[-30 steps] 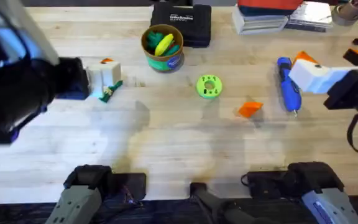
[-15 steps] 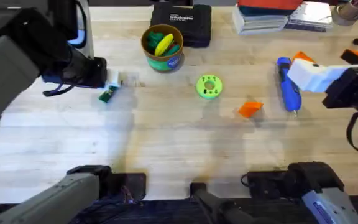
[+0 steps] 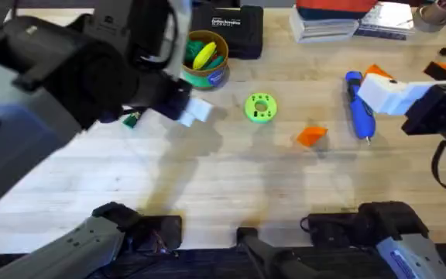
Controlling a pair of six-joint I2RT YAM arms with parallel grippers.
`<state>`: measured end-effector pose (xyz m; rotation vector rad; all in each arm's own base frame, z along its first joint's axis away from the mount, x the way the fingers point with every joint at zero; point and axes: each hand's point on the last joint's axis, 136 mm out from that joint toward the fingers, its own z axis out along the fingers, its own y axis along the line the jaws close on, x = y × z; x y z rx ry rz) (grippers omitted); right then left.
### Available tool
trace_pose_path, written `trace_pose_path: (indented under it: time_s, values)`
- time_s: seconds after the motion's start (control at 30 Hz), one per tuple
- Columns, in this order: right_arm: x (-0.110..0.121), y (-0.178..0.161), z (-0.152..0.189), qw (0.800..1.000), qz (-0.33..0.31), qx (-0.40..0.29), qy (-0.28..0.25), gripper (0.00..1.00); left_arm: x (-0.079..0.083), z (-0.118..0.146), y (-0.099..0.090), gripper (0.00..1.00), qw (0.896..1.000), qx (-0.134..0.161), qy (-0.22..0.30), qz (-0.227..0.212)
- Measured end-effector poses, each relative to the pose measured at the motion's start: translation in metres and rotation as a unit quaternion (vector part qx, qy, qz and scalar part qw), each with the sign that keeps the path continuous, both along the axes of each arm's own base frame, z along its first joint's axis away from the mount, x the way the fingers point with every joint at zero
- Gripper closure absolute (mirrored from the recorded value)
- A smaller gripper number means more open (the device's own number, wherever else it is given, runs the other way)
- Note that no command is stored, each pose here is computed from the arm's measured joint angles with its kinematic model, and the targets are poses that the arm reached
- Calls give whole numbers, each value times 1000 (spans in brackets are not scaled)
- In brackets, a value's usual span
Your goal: Pick up the gripper from the table and insert it into the empty holder that is missing its gripper. Then pick up a screw, insert it into the mounting hole, and use the screwdriver to tighten it. Finally, clean up the table by picking up the vegetable and placing it into the bucket.
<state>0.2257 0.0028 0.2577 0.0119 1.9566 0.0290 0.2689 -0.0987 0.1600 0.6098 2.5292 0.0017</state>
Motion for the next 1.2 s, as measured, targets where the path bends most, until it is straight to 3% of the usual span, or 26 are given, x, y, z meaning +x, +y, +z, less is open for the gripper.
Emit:
trace_pose_path:
  time_s: [0.2,0.33,0.43,0.57,0.9,1.07,1.2]
  values:
    - [0,0,0,1000,0,0,1,9,1,41,-83,16,986,-68,-102,-116]
    - [0,0,0,1000,0,0,1,7,7,73,-123,15,966,-118,-172,-155]
    - [0,0,0,1000,0,0,1,7,4,88,-140,15,955,-140,-198,-174]
    - [0,0,-1,1000,0,0,1,7,-4,80,-142,15,956,-137,-179,-185]
    - [0,0,-1,1000,0,0,1,7,-5,89,-153,15,945,-168,-192,-203]
    - [0,0,-1,1000,0,0,1,8,-6,91,-144,15,925,-204,-255,-195]
    - [0,0,-1,1000,0,0,1,7,-15,90,-126,15,893,-245,-331,-182]
